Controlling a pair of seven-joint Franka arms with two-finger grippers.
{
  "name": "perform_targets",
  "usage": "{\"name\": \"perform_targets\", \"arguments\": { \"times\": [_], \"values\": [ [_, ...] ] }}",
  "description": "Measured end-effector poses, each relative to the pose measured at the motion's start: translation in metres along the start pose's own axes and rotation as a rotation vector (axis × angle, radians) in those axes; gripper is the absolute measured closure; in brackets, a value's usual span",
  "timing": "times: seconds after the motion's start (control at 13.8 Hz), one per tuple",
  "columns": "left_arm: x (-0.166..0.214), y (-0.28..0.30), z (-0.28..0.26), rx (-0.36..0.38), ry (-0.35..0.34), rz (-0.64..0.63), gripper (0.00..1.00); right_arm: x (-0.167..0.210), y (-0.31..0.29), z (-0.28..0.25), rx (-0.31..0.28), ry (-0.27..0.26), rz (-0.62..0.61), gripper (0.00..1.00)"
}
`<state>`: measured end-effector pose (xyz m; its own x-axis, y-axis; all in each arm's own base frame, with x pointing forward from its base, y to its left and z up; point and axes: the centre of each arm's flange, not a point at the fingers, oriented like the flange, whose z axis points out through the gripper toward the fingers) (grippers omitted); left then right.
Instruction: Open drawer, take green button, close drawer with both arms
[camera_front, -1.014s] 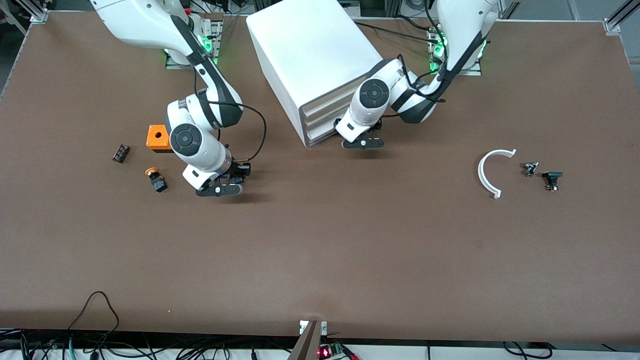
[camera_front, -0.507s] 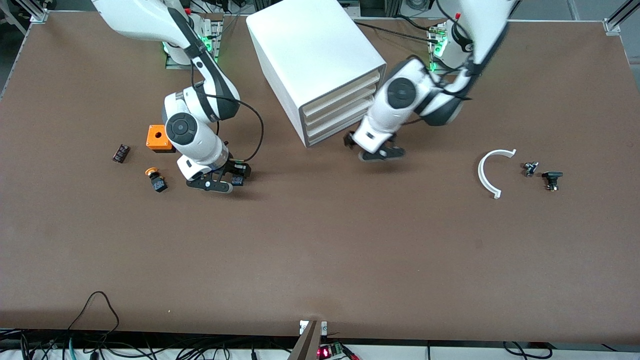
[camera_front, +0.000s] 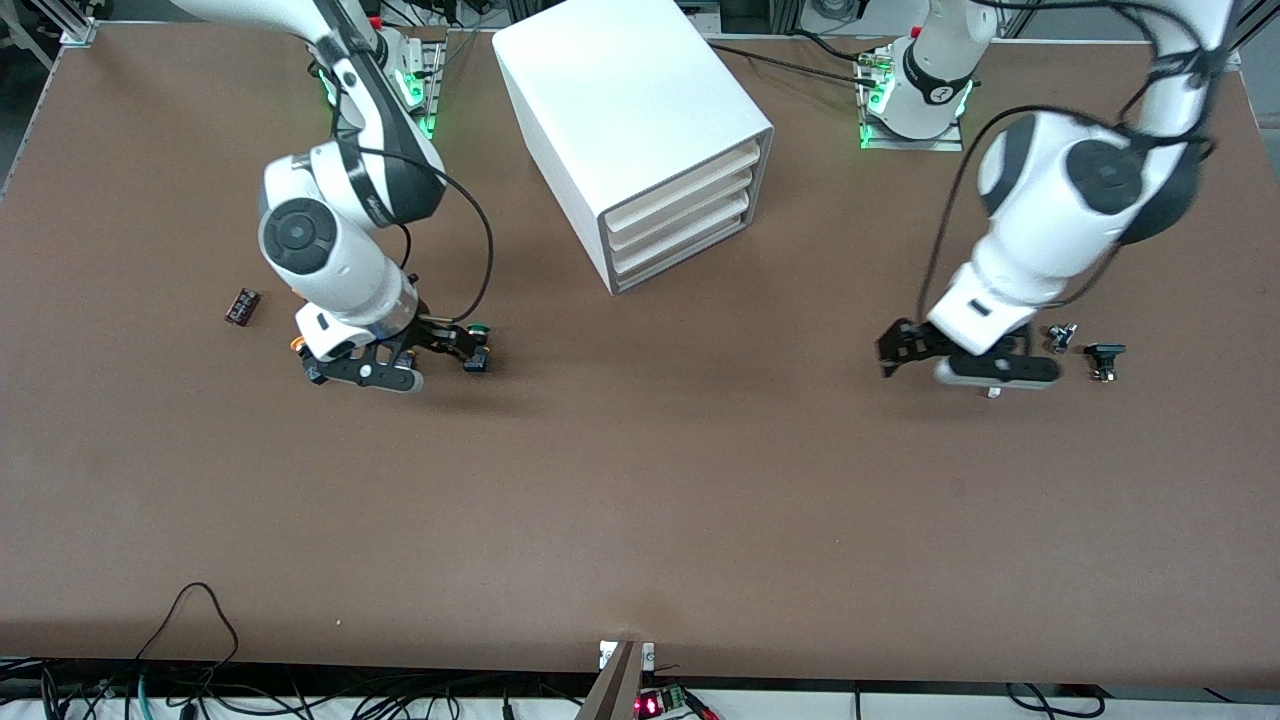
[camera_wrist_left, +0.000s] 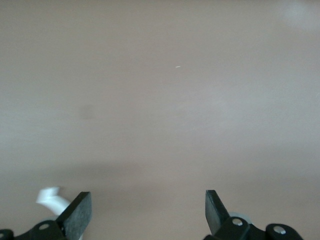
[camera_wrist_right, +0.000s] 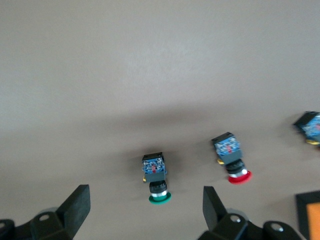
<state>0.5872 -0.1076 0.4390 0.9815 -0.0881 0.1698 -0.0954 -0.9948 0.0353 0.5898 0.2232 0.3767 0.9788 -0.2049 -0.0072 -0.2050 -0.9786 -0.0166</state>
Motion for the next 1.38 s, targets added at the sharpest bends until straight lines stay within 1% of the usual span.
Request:
{"name": "perform_targets", "arguments": {
  "times": [0.14, 0.22, 0.29, 0.43, 0.51, 0.72, 0.87, 1.01, 1.16, 1.38],
  "values": [
    [-0.002, -0.034, -0.06, 0.036, -0.075, 0.079, 0.0, 0.017, 0.018, -0.049, -0.001, 0.012, 0.039, 0.0],
    [-0.005, -0.049, -0.091, 0.046, -0.101, 0.105, 0.0, 0.026, 0.033, -0.074, 0.0, 0.017, 0.066, 0.0],
    [-0.008, -0.062, -0.117, 0.051, -0.115, 0.129, 0.0, 0.035, 0.049, -0.097, -0.001, 0.017, 0.086, 0.0],
    [-0.013, -0.082, -0.153, 0.055, -0.126, 0.167, 0.0, 0.051, 0.086, -0.139, -0.004, 0.012, 0.093, 0.0],
    [-0.015, -0.088, -0.161, 0.055, -0.133, 0.172, 0.0, 0.057, 0.106, -0.156, -0.003, 0.019, 0.084, 0.0],
    [-0.019, -0.087, -0.162, 0.049, -0.16, 0.187, 0.0, 0.067, 0.167, -0.193, -0.011, 0.052, 0.001, 0.0],
    [-0.018, -0.085, -0.162, 0.048, -0.162, 0.193, 0.0, 0.066, 0.205, -0.21, -0.016, 0.051, -0.057, 0.0],
    [-0.017, -0.084, -0.162, 0.048, -0.162, 0.193, 0.0, 0.064, 0.231, -0.216, -0.025, 0.03, -0.094, 0.0],
    [-0.019, -0.083, -0.161, 0.043, -0.174, 0.192, 0.0, 0.062, 0.248, -0.212, -0.033, -0.01, -0.124, 0.0],
    [-0.019, -0.083, -0.161, 0.042, -0.178, 0.159, 0.0, 0.056, 0.258, -0.213, -0.035, -0.031, -0.139, 0.0]
  ]
}}
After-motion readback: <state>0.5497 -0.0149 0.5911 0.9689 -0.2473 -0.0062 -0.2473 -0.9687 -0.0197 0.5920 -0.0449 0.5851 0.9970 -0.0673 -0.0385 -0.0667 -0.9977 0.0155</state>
